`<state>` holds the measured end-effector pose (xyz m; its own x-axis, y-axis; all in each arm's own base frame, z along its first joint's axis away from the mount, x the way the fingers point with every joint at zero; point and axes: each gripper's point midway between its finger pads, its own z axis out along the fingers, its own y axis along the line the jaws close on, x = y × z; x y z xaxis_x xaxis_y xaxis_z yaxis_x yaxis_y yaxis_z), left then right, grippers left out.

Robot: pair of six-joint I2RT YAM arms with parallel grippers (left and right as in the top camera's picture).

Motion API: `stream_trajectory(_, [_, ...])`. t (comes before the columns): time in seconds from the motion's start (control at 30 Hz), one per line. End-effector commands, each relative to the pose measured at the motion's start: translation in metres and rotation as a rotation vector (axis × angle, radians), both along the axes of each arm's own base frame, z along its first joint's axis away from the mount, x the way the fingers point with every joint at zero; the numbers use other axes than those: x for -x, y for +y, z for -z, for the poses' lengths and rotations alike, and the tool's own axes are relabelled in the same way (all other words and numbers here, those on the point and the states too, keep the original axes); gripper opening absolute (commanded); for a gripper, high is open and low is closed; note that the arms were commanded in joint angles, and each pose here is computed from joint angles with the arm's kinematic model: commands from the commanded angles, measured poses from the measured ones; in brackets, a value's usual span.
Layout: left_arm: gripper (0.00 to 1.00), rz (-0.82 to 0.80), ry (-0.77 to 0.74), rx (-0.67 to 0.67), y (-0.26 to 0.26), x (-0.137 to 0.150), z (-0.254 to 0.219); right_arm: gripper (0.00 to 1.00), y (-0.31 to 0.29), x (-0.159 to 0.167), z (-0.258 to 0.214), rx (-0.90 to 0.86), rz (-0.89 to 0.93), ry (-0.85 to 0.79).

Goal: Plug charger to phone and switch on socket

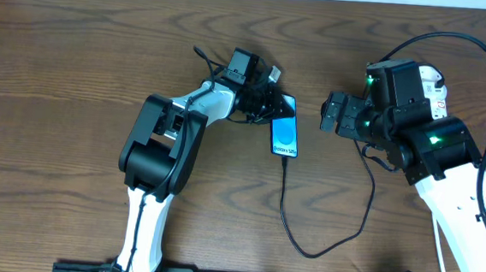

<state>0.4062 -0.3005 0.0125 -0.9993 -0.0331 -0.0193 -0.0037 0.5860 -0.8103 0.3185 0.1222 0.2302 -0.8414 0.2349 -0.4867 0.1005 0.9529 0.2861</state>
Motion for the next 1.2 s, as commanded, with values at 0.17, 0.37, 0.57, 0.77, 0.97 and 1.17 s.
stream_trajectory(0.17, [0.17,0.013,-0.002,-0.004,0.0,0.003,0.003,0.99,-0.001,-0.001,-0.005,0.007,-0.003,-0.018])
stream_trajectory(0.37, [0.34,0.013,0.008,-0.008,0.0,0.004,0.004,0.99,-0.001,-0.001,-0.005,0.006,-0.003,-0.018])
stream_trajectory(0.57, [0.59,0.007,0.012,-0.021,0.002,0.004,0.006,0.99,-0.001,-0.001,-0.005,0.006,-0.003,-0.017])
stream_trajectory(0.77, [0.78,-0.008,0.04,-0.064,0.008,0.008,0.013,0.99,-0.001,-0.001,-0.005,0.006,-0.003,-0.017])
stream_trajectory(0.97, [0.86,-0.041,0.067,-0.15,0.019,0.01,0.026,0.99,-0.001,0.0,-0.005,0.006,-0.003,-0.017])
stream_trajectory(1.17, [0.91,-0.081,0.088,-0.269,0.036,0.013,0.041,0.99,-0.001,-0.001,-0.005,0.006,-0.003,-0.018])
